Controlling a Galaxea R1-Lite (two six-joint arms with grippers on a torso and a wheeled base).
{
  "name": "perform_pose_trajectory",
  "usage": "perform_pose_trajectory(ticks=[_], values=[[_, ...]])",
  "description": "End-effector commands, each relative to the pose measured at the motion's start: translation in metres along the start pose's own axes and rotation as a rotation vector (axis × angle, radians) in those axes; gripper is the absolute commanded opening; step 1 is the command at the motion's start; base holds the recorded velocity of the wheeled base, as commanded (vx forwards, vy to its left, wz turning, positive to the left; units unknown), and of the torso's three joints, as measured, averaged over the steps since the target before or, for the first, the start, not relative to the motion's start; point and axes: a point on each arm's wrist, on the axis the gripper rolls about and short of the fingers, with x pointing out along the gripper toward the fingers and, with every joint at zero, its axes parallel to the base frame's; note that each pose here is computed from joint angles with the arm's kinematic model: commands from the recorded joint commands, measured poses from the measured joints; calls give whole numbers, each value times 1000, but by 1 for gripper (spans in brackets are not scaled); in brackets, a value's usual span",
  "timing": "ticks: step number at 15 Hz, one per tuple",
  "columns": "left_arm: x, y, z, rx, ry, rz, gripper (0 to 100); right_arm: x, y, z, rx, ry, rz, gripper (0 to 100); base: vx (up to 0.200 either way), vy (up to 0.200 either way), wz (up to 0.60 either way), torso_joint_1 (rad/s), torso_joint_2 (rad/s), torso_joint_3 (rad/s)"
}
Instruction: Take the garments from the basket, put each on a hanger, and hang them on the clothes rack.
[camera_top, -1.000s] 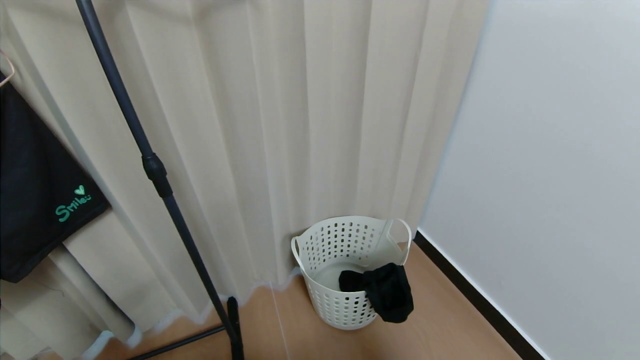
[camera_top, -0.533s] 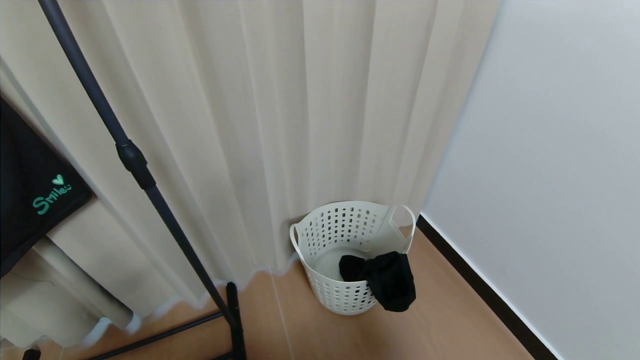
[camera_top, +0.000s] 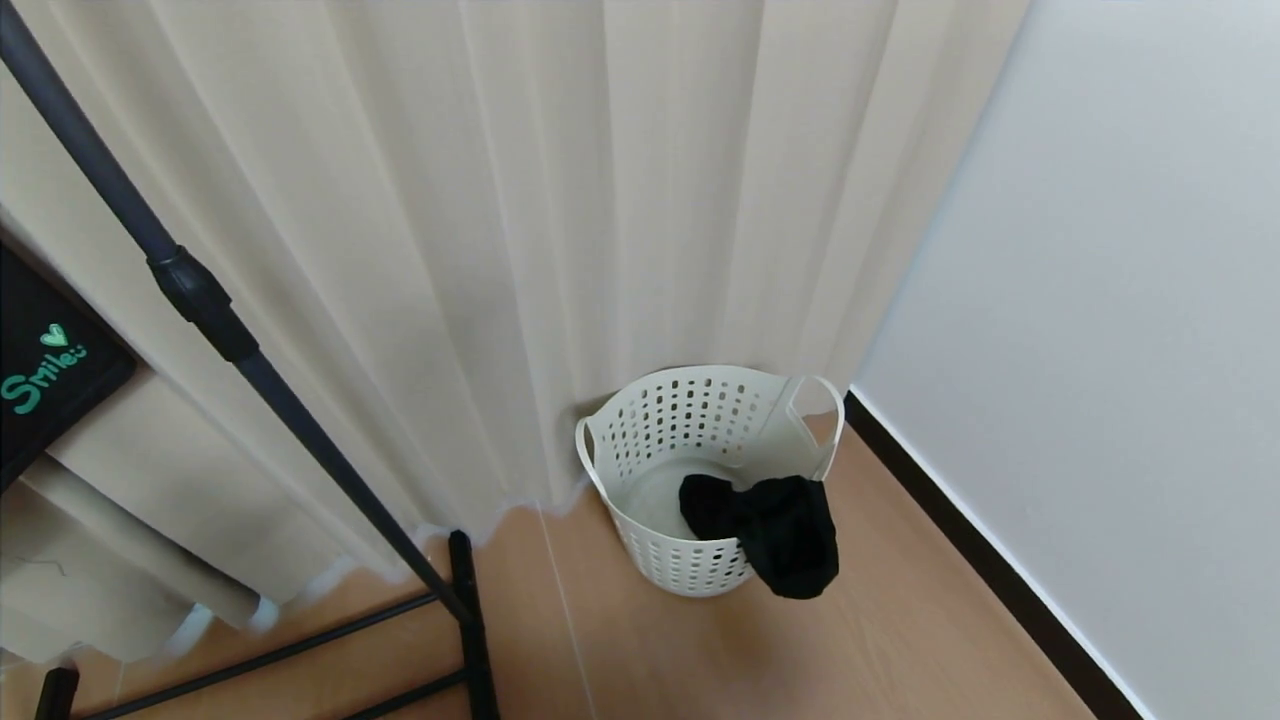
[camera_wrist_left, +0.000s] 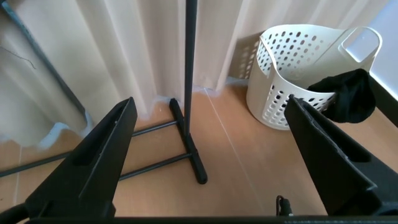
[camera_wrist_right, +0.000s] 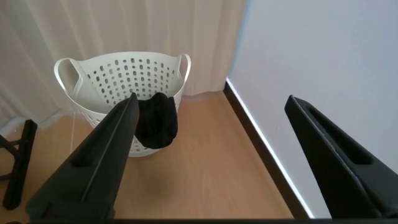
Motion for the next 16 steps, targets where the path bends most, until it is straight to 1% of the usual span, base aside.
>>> perform_pose_trajectory(ticks=[1,10,13,14,15,16], values=[[0,0,0,0,-1,0,100,0,0,0,-2,1,2,100,0,0,0,7,-7,-198],[0,0,0,2,-1,0,100,0,0,-1,-2,7,4,100,0,0,0,2,3,-197],[0,0,0,2,-1,2,100,6,0,0,3,71,33,100,0,0,0,2,2,-141],[0,0,0,2,-1,2,100,11,0,1,3,139,43,100,0,0,0,0,0,0],[0,0,0,1,-1,5,100,15,0,1,4,172,63,100,0,0,0,0,0,0],[0,0,0,2,-1,5,100,20,0,2,4,219,112,100,0,0,0,0,0,0]])
